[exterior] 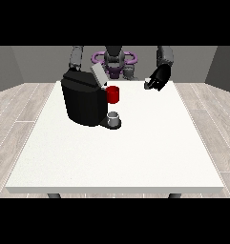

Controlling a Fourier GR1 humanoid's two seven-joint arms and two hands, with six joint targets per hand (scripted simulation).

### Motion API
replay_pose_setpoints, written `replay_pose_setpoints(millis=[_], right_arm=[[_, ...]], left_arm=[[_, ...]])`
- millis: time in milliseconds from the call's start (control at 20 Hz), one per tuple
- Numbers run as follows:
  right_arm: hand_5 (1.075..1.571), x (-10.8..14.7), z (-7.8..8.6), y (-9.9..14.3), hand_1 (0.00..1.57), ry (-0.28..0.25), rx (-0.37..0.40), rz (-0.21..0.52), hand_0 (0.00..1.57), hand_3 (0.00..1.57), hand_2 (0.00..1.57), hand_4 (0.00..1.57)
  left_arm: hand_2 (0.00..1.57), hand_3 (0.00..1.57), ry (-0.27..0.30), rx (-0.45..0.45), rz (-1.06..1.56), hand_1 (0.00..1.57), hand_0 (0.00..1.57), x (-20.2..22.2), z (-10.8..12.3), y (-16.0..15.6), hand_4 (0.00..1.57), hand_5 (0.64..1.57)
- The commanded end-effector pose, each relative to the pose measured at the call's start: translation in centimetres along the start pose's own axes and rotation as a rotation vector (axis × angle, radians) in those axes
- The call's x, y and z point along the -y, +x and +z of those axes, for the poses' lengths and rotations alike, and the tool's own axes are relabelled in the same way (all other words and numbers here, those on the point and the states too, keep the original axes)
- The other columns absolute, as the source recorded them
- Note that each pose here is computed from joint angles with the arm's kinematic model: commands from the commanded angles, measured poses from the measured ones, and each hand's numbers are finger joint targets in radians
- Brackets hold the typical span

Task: Insert the coffee pod into the coffee machine and close the lid

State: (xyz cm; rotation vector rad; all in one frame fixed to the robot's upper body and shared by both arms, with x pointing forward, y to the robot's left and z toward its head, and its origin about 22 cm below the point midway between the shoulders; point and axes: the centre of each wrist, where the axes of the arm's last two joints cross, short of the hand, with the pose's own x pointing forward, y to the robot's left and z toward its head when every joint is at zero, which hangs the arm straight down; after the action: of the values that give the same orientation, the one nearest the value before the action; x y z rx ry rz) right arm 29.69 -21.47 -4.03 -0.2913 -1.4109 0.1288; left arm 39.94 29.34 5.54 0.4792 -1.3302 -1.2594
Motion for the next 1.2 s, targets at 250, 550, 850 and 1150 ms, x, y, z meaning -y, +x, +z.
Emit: replay_pose_setpoints(millis=[250, 550, 850, 1150], right_arm=[[1.571, -0.2, 0.4, -0.7, 0.0, 0.067, 0.032, 0.004, 0.0, 0.0, 0.0, 0.0], [1.571, -1.9, 0.0, 1.3, 0.0, 0.07, 0.133, -0.058, 0.0, 0.0, 0.0, 0.0], [1.571, -2.0, -1.5, 4.4, 0.0, 0.052, 0.19, -0.048, 0.0, 0.0, 0.0, 0.0], [1.571, -1.1, -2.8, 8.6, 0.0, 0.051, 0.253, -0.041, 0.0, 0.0, 0.0, 0.0]], left_arm=[[1.4, 1.34, -0.003, 0.01, 0.01, 1.4, 1.4, -1.1, -3.1, 5.8, 0.6, 1.571], [1.4, 1.38, 0.114, 0.068, 0.057, 1.38, 1.38, -7.9, -3.0, 7.7, 0.52, 1.571], [1.24, 1.26, 0.145, 0.057, 0.075, 1.2, 1.2, -15.0, -2.3, 11.2, 0.49, 1.571], [1.27, 1.26, 0.25, 0.036, 0.022, 1.2, 1.2, -18.2, -1.4, 12.3, 0.49, 1.571]])
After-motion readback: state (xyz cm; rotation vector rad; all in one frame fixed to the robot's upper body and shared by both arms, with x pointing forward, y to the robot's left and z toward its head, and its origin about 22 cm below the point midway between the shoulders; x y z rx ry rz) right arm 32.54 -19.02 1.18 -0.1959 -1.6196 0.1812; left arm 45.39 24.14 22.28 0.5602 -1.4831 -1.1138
